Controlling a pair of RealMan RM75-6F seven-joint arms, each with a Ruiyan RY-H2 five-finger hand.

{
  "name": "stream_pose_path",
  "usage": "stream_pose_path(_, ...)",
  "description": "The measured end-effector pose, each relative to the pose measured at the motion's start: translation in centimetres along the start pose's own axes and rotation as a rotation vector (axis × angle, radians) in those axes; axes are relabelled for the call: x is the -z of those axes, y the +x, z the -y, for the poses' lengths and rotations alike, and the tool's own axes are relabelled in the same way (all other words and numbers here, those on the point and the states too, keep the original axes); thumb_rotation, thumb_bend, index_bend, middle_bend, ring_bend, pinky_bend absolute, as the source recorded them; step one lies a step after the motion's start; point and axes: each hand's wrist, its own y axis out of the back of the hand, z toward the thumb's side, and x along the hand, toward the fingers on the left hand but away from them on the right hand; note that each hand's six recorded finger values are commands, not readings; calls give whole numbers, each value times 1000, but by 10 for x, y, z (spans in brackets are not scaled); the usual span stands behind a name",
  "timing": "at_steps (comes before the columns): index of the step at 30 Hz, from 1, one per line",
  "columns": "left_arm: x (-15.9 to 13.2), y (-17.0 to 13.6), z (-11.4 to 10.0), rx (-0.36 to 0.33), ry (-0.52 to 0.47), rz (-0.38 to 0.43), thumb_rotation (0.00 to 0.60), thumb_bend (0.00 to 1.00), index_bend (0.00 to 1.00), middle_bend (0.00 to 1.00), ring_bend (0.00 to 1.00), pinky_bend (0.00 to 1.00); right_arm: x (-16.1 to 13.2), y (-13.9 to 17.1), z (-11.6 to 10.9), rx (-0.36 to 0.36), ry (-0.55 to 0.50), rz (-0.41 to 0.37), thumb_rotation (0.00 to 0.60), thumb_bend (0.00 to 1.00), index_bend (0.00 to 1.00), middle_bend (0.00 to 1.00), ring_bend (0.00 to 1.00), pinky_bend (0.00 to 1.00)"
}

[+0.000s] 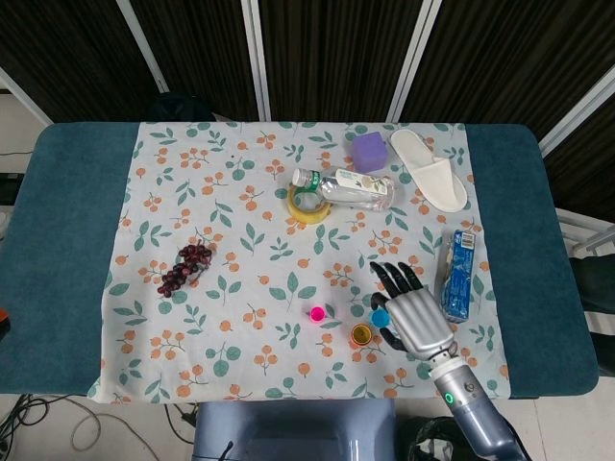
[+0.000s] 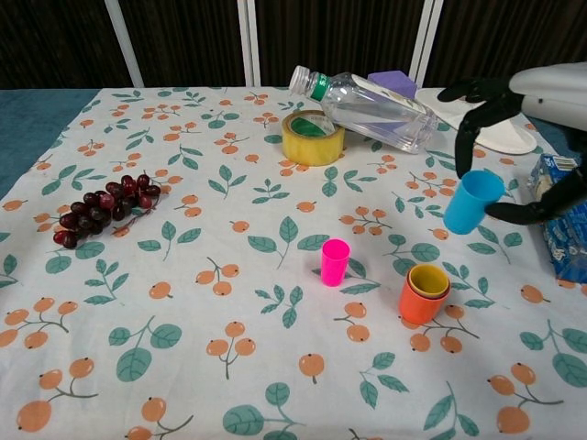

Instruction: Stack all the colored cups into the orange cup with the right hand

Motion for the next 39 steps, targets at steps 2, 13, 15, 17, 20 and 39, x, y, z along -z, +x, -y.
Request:
stream_pose_path(2, -1, 0, 0, 1, 0, 1, 600, 763, 150, 8, 0, 0, 2, 7, 2, 4, -1, 0, 600, 393, 511, 0, 14, 87)
stream_pose_path(13, -1, -1, 1, 0, 2, 2, 600, 764, 150, 8, 0, 0, 1, 14, 24, -26, -5, -8, 600, 393, 511, 0, 14, 87)
stream_pose_path(15, -1, -1, 1, -1, 1, 2, 600, 763, 150, 8, 0, 0, -2, 12, 27, -31, -9, -15, 600, 393, 511, 0, 14, 87)
stream_pose_path(17, 0, -1, 0, -4, -2, 1, 600, 763, 150, 8, 0, 0, -5, 10, 29, -34, -13, -21, 600, 392, 511, 0, 14, 87)
stream_pose_path(20, 1, 0, -1, -5, -4, -3, 600, 763, 150, 8, 0, 0, -9, 7, 32, -37, -22, -27, 600, 392, 511, 0, 14, 89)
stream_pose_path(39, 2, 1, -1, -5, -5, -5, 600, 763, 150, 8, 0, 0, -22, -18, 49, -55, -44, -18, 600, 393, 511, 0, 14, 97)
